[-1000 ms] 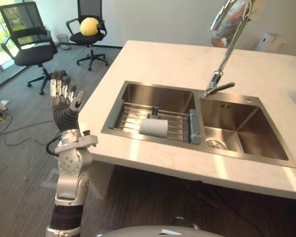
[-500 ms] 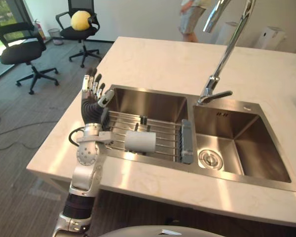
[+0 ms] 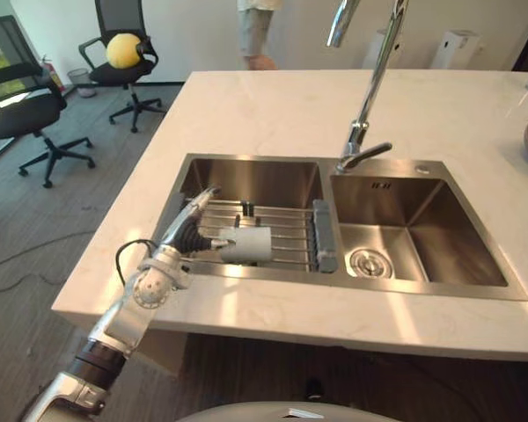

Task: Walk over to the sink, pick up the cup, carry it to the dishwasher, place the cup inside the dishwasher, then close the dishwasher door

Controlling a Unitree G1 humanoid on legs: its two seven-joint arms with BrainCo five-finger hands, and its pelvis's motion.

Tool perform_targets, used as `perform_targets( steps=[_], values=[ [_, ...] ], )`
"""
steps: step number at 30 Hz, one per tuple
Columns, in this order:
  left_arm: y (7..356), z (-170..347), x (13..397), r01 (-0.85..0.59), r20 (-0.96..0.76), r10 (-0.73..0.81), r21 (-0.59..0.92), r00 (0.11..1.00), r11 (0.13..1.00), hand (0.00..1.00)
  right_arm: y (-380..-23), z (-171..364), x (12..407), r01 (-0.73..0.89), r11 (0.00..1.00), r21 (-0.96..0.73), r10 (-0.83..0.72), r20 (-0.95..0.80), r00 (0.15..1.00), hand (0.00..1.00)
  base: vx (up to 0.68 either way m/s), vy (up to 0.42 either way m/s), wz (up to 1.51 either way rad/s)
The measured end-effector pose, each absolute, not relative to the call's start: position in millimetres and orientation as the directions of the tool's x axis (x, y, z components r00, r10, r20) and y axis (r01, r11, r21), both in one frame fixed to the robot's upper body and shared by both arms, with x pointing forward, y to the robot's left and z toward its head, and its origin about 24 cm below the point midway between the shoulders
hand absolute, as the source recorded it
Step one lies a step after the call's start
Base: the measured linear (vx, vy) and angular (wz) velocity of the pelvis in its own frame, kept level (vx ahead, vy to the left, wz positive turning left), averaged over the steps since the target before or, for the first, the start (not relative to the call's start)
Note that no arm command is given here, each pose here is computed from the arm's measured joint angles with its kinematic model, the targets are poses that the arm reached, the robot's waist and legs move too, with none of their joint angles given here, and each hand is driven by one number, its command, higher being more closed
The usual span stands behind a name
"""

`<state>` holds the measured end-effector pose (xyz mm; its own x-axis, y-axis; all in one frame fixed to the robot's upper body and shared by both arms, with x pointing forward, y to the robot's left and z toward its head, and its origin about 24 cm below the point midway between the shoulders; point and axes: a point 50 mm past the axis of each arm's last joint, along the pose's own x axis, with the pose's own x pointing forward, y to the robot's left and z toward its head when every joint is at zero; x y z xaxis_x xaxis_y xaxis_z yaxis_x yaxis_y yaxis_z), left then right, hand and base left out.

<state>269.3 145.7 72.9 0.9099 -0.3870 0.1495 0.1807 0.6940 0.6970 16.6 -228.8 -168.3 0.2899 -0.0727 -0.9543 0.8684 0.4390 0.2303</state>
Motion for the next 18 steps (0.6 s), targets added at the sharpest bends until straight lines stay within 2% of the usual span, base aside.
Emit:
perform_targets(
  steps=[4, 11, 18],
  values=[
    [137, 68, 266, 0.210, 0.132, -0.438, 0.733, 0.889, 0.647, 0.00, -231, -168, 16, 0.880, 0.412, 0.235, -0.081, -0.953, 0.293, 0.00, 0.00, 0.000, 0.00],
    [140, 65, 262, 0.181, 0.110, -0.477, 0.832, 0.872, 0.524, 0.00, -236, -166, 15, 0.891, 0.370, 0.264, -0.093, -0.943, 0.319, 0.00, 0.00, 0.000, 0.00],
    [129, 57, 257, 0.230, 0.077, -0.522, 0.836, 0.849, 0.498, 0.00, -237, -165, 19, 0.880, 0.365, 0.304, -0.070, -0.934, 0.352, 0.00, -0.02, -0.009, -0.02]
  ],
)
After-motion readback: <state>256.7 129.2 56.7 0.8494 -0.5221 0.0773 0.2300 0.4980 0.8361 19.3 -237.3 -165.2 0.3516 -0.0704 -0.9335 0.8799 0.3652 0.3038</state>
